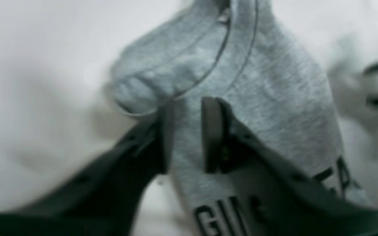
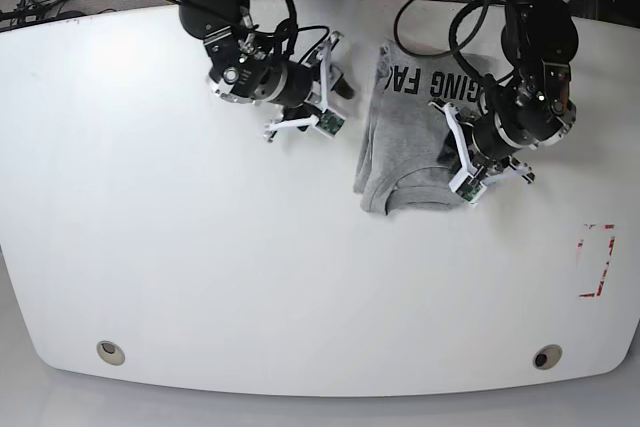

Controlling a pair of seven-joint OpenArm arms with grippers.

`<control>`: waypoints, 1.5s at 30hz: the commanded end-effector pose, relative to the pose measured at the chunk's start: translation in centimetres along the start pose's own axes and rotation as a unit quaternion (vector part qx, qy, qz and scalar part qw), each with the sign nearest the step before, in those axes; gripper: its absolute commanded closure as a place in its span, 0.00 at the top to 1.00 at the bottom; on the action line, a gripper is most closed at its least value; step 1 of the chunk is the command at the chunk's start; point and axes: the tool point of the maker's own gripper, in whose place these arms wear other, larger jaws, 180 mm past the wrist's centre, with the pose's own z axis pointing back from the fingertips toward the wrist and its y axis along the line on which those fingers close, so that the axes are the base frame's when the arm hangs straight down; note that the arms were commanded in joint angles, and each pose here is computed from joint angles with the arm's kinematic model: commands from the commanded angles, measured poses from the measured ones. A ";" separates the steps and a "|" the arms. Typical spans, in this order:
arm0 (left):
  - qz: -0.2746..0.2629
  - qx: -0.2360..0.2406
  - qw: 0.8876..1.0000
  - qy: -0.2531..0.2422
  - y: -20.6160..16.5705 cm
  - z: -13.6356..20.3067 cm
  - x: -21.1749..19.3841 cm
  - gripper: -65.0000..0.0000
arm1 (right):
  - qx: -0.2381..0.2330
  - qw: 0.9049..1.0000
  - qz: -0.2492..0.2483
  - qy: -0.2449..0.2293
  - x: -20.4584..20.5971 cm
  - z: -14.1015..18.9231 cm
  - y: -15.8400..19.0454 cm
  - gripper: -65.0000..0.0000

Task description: Fold the T-shirt properly

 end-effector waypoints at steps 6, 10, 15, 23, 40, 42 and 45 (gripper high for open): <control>0.079 -0.016 0.997 -0.019 -3.3 -1.1 0.6 0.40 | -0.069 0.997 -0.016 -0.033 1.1 2.9 -5.1 0.28; 0.109 -0.036 0.993 0.009 -5.2 -2.5 -1.2 0.40 | -0.090 0.995 -0.027 -0.034 0.8 3.7 -6.8 0.28; 0.157 -0.047 0.986 0.018 -6.1 -4.7 -4.4 0.40 | -0.100 0.994 -0.034 -0.035 0.6 4.1 -7.5 0.28; 0.163 -0.023 0.985 0.058 -3.1 -4.9 -9.2 0.40 | -0.102 0.994 -0.033 -0.035 0.6 4.2 -7.6 0.28; 0.157 0.121 0.971 0.132 18.0 6.1 -19.9 0.40 | -0.110 0.993 -0.021 -0.035 0.6 5.0 -7.9 0.28; 0.157 0.130 0.970 0.133 19.6 7.1 -20.4 0.40 | -0.112 0.993 -0.018 -0.038 0.9 5.1 -7.8 0.28; 0.159 0.152 0.966 0.137 22.5 9.0 -20.9 0.40 | -0.112 0.993 -0.017 -0.040 0.9 5.3 -7.6 0.28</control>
